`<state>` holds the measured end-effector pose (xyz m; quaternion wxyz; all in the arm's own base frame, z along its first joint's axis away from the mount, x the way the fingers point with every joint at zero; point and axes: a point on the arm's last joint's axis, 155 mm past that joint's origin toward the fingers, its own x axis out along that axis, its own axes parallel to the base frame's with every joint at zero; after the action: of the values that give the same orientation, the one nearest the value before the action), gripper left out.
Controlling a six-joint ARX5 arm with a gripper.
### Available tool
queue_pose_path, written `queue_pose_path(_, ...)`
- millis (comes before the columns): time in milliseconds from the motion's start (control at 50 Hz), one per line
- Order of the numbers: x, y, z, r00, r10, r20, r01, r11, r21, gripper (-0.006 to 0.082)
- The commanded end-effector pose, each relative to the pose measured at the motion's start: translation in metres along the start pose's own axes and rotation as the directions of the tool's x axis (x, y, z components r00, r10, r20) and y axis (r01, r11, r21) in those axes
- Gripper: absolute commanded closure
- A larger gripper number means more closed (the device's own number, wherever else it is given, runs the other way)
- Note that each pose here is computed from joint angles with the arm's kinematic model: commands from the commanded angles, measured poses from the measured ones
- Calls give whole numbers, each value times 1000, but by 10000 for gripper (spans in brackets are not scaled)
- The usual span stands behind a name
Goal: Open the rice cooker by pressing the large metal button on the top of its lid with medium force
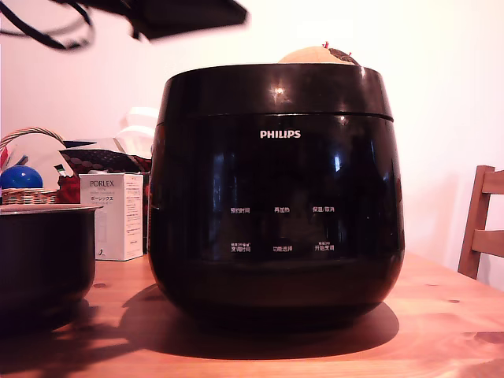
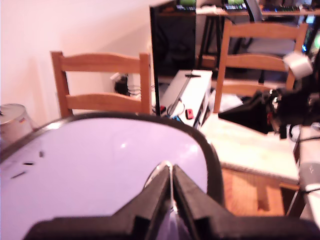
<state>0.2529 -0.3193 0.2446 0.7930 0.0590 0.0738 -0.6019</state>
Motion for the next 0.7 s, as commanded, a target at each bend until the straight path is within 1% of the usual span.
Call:
queue_pose_path(0, 5, 0, 0, 1000, 0, 6, 0, 1000, 18, 786)
queue_pose_path(260, 16, 8, -2, 998, 55, 8, -55, 997, 47, 786)
queue_pose_path(420, 24, 7, -14, 999, 50, -19, -49, 998, 49, 786)
queue_pose_path(560, 29, 7, -18, 998, 63, -31, -61, 996, 70, 786)
queue_pose_path(680, 29, 7, -21, 996, 71, -44, -68, 996, 65, 786)
